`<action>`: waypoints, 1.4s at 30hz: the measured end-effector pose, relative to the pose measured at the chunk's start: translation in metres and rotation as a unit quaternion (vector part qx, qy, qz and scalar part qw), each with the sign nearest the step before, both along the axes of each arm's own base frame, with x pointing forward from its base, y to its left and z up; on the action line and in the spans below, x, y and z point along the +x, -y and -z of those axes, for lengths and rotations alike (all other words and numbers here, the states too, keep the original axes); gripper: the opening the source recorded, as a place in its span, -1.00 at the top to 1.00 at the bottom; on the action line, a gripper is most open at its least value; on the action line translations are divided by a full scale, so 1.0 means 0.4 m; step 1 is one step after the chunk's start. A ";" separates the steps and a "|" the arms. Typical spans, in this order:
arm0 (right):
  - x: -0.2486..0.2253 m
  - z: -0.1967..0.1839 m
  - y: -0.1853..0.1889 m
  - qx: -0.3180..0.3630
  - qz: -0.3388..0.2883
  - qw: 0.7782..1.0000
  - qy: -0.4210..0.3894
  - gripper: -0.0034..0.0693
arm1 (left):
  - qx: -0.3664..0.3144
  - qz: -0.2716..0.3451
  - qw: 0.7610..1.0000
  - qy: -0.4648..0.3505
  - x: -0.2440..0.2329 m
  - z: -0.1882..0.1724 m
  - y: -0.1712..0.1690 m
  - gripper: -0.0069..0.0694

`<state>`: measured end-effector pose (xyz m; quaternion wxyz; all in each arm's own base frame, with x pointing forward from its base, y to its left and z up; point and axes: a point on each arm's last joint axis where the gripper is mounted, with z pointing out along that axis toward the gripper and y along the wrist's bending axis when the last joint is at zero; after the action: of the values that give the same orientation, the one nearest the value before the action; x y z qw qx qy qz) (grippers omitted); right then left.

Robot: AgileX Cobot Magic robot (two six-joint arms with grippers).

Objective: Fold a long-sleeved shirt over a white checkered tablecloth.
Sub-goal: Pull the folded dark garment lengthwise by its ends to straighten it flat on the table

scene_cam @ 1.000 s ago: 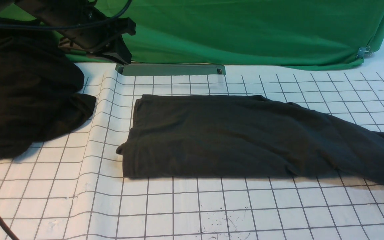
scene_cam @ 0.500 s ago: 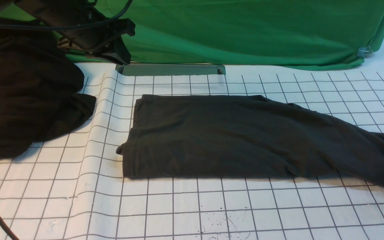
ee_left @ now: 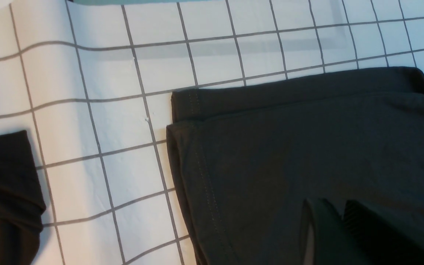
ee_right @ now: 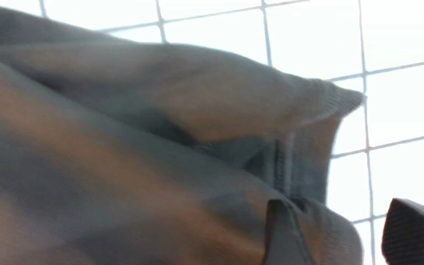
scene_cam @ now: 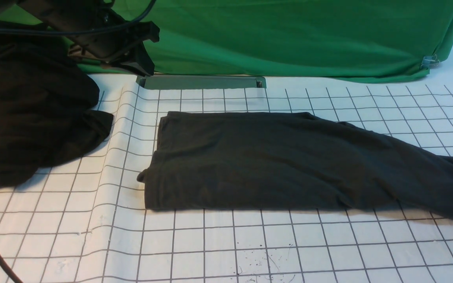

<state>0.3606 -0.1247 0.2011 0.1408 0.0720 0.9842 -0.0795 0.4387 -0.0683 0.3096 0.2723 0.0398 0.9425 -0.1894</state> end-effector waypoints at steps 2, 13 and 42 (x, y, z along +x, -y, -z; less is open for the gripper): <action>-0.005 0.009 0.012 -0.002 0.007 1.000 -0.011 -0.07 | 0.000 -0.001 1.000 0.002 0.001 -0.001 0.000 0.58; -0.016 0.067 0.037 0.010 0.026 0.998 -0.049 0.43 | -0.001 -0.004 1.000 0.008 0.003 -0.002 -0.001 0.58; -0.003 0.081 0.036 0.037 0.041 0.996 -0.072 0.05 | -0.001 -0.007 1.000 0.015 0.006 -0.004 -0.001 0.58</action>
<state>0.3596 -0.1389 0.1686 0.0636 0.1115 0.9903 -0.0541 0.4413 -0.0679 0.3111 0.2879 0.0355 0.9383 -0.1881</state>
